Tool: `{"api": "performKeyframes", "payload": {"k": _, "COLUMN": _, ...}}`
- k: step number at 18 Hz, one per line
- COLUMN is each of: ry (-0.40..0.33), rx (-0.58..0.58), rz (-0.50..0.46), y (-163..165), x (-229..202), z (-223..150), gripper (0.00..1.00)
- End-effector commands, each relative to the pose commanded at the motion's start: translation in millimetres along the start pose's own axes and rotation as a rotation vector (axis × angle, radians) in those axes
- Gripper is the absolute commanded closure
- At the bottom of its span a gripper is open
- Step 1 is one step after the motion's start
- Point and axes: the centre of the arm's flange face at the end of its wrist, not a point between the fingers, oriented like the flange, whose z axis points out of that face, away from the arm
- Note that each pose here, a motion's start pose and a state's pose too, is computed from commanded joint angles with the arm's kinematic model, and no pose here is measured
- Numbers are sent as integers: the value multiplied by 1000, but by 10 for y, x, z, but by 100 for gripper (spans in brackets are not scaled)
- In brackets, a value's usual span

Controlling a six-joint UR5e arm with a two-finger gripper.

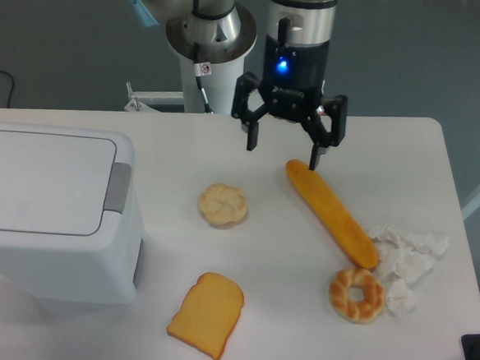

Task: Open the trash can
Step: 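Move the open gripper toward the white trash can lid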

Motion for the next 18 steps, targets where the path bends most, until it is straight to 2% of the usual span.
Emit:
{"api": "performKeyframes", "payload": {"k": 3, "ry": 20, "rx": 20, "rz": -50, "y": -136, "x": 54, "z": 38, "gripper": 0}}
{"api": "performKeyframes", "payload": {"k": 6, "ry": 51, "rx": 24, "rz": -194, "y": -250, "x": 136, "z": 145, "gripper": 0}}
{"api": "performKeyframes", "payload": {"k": 12, "ry": 83, "rx": 27, "rz": -386, "y": -470, "x": 246, "z": 272, "gripper": 0}}
{"api": "performKeyframes", "payload": {"k": 15, "ry": 139, "rx": 52, "rz": -477, "y": -523, "x": 298, "z": 280, "gripper": 0}}
{"api": "performKeyframes", "payload": {"k": 18, "ry": 146, "rx": 56, "rz": -491, "y": -533, "x": 314, "z": 270, "gripper": 0}}
